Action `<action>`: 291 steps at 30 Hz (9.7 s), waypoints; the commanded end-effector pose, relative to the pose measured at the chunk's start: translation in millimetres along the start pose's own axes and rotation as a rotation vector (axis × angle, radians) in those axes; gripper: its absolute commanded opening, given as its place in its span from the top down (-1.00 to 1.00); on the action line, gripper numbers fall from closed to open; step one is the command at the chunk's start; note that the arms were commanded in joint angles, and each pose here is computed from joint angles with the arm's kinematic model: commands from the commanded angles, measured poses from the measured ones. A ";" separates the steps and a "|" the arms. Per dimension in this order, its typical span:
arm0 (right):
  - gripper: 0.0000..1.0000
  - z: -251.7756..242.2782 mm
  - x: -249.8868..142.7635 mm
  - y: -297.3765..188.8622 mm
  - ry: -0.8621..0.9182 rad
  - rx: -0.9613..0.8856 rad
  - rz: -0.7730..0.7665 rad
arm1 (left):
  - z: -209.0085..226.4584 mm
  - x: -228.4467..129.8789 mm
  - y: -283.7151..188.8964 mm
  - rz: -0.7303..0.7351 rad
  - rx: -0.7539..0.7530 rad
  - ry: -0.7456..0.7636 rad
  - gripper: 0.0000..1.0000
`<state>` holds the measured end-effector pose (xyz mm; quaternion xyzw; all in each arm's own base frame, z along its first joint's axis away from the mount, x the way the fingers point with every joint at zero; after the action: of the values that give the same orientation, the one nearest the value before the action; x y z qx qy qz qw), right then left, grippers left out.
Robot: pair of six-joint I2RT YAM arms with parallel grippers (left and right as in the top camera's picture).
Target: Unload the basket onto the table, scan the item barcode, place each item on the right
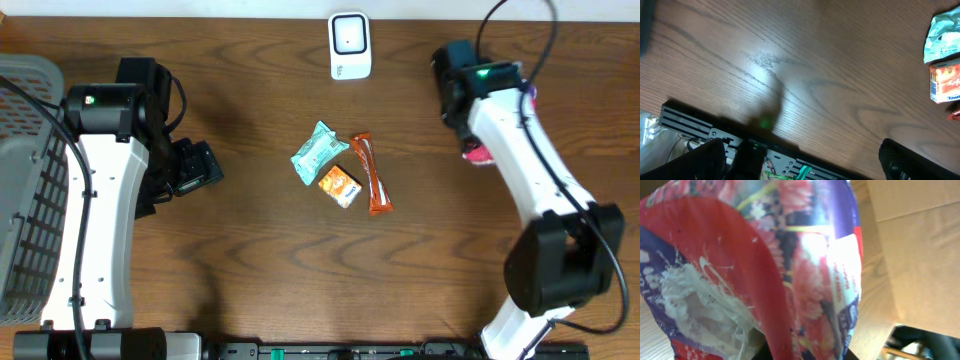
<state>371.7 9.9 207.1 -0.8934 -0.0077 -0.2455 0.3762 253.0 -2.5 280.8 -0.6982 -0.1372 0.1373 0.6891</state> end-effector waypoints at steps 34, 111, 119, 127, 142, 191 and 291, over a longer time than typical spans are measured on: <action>-0.33 7.5 35.7 -68.4 -0.130 0.311 0.178 | 2.0 0.7 1.8 0.003 0.019 -0.007 -0.96; 0.27 172.7 -91.0 -24.1 -0.244 0.334 0.066 | 1.8 1.2 1.8 0.000 0.017 -0.007 -0.96; 0.98 158.2 -35.4 -65.6 -0.281 0.520 0.090 | 1.7 1.1 1.8 0.000 0.017 -0.006 -0.96; 0.98 134.2 -0.6 -91.1 -0.387 1.233 0.341 | 1.8 1.2 1.8 0.000 0.017 -0.007 -0.96; 0.85 79.2 -17.5 45.2 0.006 1.489 0.678 | 1.8 1.2 1.8 0.000 0.017 -0.007 -0.96; -0.99 -34.4 15.8 73.4 0.075 0.774 0.481 | 1.8 1.2 1.8 0.000 0.017 -0.007 -0.96; 0.98 216.5 145.5 -87.6 0.620 1.488 -0.236 | 1.8 1.2 1.8 0.000 0.017 -0.007 -0.96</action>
<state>566.2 196.7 153.4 -0.3110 -0.1030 -0.4419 0.8351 253.6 -2.5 280.8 -0.6984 -0.1382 0.1362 0.6889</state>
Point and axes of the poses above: each gripper's point midway between its finger pads, its own y axis out along the fingers, its own z axis along the line the jaws close on, x = y × z, the point moved 7 cm from there along -y, back along the fingers, and after that the axes turned 5 degrees about y, right-handed, at the moved point
